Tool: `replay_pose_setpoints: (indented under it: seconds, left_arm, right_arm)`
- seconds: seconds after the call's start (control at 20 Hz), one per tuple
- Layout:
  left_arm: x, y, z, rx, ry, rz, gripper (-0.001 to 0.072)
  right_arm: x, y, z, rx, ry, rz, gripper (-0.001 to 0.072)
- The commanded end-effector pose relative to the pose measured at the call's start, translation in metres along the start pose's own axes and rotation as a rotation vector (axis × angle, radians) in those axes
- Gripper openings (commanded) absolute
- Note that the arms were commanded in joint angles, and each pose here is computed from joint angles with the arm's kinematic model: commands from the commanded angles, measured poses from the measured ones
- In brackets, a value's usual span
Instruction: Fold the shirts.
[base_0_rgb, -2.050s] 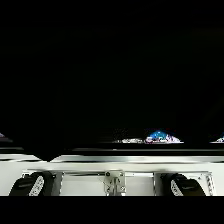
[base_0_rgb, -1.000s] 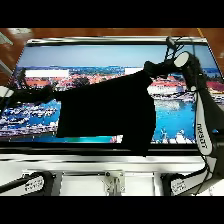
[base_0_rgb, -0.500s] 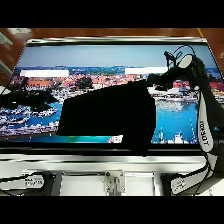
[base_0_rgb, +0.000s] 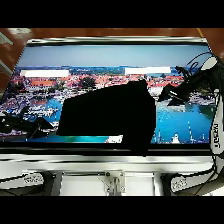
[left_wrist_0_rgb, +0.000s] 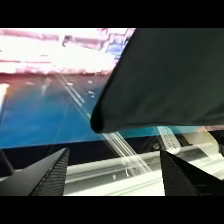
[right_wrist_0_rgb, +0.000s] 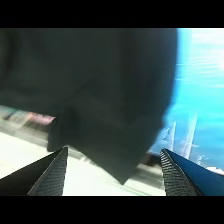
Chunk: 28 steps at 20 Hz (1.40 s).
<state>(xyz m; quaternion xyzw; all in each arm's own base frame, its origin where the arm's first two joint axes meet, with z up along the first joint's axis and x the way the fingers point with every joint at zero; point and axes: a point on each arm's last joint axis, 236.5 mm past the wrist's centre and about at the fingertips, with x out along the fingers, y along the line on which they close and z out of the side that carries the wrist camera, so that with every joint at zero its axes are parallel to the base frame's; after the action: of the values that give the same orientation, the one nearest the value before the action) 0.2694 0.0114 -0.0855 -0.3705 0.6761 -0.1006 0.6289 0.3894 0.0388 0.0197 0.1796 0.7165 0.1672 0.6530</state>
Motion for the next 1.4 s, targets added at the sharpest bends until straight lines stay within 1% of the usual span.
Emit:
replay_pose_setpoints:
  seconds: [0.0, 0.1, 0.25, 0.3, 0.35, 0.4, 0.45, 0.55, 0.6, 0.7, 0.8, 0.9, 1.0, 1.15, 1.35]
  left_arm:
    - [0.028, 0.011, -0.007, -0.005, -0.024, 0.007, 0.0652]
    - [0.035, 0.009, -0.005, 0.004, -0.023, 0.015, 0.0652]
    - [0.044, -0.007, 0.011, -0.019, -0.072, -0.039, 0.0643]
    - [0.048, -0.013, 0.014, -0.029, -0.078, -0.062, 0.0603]
    - [0.054, -0.02, 0.014, -0.036, -0.07, -0.084, 0.0525]
    - [0.061, -0.026, 0.012, -0.037, -0.05, -0.1, 0.0512]
    - [0.067, -0.03, 0.007, -0.031, -0.019, -0.105, 0.0419]
    - [0.07, -0.033, 0.002, -0.021, 0.002, -0.105, 0.0115]
    - [0.07, -0.034, 0.002, -0.018, 0.006, -0.108, 0.0043]
    - [0.066, -0.034, -0.001, -0.023, 0.014, -0.121, 0.0042]
    - [0.06, -0.037, -0.007, -0.001, 0.03, -0.144, 0.0042]
    - [0.053, -0.041, -0.009, 0.043, 0.028, -0.159, 0.0042]
    - [0.047, -0.047, -0.013, 0.085, 0.027, -0.169, 0.0042]
    - [0.04, -0.052, -0.013, 0.108, 0.009, -0.168, 0.0042]
    - [0.037, -0.055, -0.013, 0.118, -0.002, -0.166, 0.0042]
  right_arm:
    - [0.004, 0.013, 0.011, -0.009, -0.046, 0.041, 0.0689]
    - [0.006, 0.015, 0.014, -0.016, -0.056, 0.037, 0.0688]
    - [0.007, 0.017, 0.015, -0.015, -0.056, 0.038, 0.0688]
    - [0.007, 0.017, 0.014, -0.012, -0.053, 0.038, 0.0689]
    - [0.007, 0.017, 0.013, -0.011, -0.051, 0.039, 0.0688]
    - [0.007, 0.017, 0.013, -0.009, -0.049, 0.038, 0.0688]
    - [0.007, 0.017, 0.013, -0.006, -0.049, 0.037, 0.0688]
    - [0.007, 0.01, 0.01, 0.005, -0.036, 0.009, 0.0688]
    - [0.007, -0.001, 0.005, 0.011, -0.015, -0.039, 0.0688]
    - [0.009, -0.028, -0.012, 0.036, 0.055, -0.144, 0.0688]
    - [0.026, -0.036, -0.041, 0.034, 0.174, -0.114, 0.0688]
    - [0.055, -0.037, -0.059, 0.096, 0.225, -0.027, 0.0689]
    - [0.084, -0.037, -0.05, 0.168, 0.156, 0.034, 0.0688]
    - [0.112, -0.052, -0.028, 0.288, 0.025, 0.026, 0.0688]
    - [0.127, -0.063, -0.033, 0.325, 0.013, 0.004, 0.0688]
